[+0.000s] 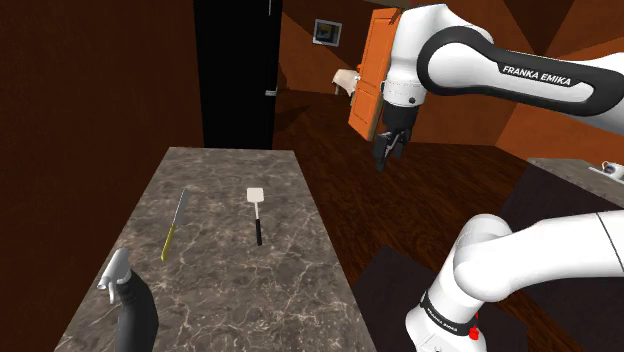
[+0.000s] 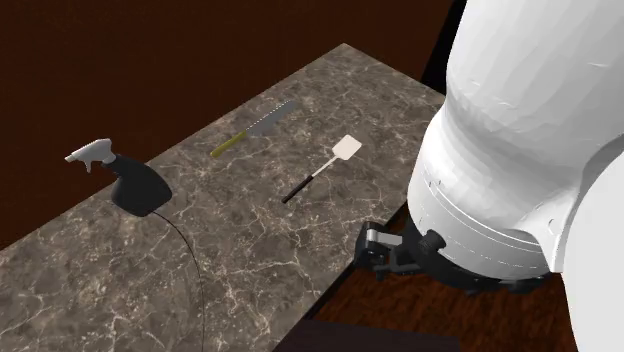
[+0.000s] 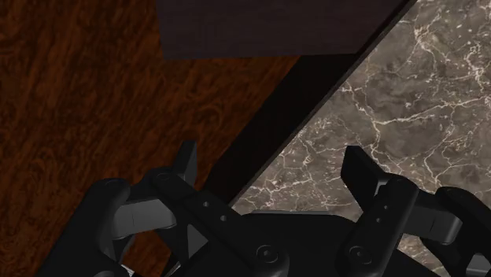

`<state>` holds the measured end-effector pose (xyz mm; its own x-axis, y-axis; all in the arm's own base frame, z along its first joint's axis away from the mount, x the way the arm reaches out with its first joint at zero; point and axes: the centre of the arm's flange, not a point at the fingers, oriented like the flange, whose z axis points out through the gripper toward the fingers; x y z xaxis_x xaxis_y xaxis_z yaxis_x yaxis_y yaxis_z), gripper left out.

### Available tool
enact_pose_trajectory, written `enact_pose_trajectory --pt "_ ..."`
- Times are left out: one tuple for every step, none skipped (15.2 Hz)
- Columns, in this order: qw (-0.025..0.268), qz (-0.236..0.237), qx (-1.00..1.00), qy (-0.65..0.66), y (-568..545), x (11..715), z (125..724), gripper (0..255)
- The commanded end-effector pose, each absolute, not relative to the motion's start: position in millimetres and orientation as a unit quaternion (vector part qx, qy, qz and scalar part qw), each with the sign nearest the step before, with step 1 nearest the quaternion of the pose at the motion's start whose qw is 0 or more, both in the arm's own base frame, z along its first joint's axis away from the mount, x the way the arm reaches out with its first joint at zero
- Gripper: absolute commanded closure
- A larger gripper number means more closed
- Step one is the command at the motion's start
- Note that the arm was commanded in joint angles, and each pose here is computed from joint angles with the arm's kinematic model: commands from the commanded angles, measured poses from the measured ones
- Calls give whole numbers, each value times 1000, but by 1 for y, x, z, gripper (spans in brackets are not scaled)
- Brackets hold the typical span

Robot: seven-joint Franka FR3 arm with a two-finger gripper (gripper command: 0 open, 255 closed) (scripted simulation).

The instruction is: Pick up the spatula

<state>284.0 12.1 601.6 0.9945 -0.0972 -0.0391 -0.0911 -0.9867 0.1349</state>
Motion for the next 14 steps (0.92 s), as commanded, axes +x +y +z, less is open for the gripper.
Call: enact_pose_trajectory --pt "67 -23 996 -47 12 284 602 0" --pt "64 -23 996 -56 18 293 594 0" --pt "62 -23 996 -65 23 302 586 0" --pt "60 -24 995 -74 28 311 579 0" --pt "58 -24 995 -83 34 320 571 0" --pt "55 -24 994 -92 39 329 564 0" --pt "53 -24 993 -101 44 339 556 0" --pt "51 -25 992 -109 49 348 549 0" --pt "48 -25 991 -118 53 358 541 0" --pt "46 -25 991 -127 58 367 534 0" --pt "44 -26 989 -136 62 377 527 0" --pt "41 -26 988 -145 66 387 519 0" --pt "39 -26 987 -153 70 397 512 0" --pt "37 -26 986 -162 74 407 505 0"
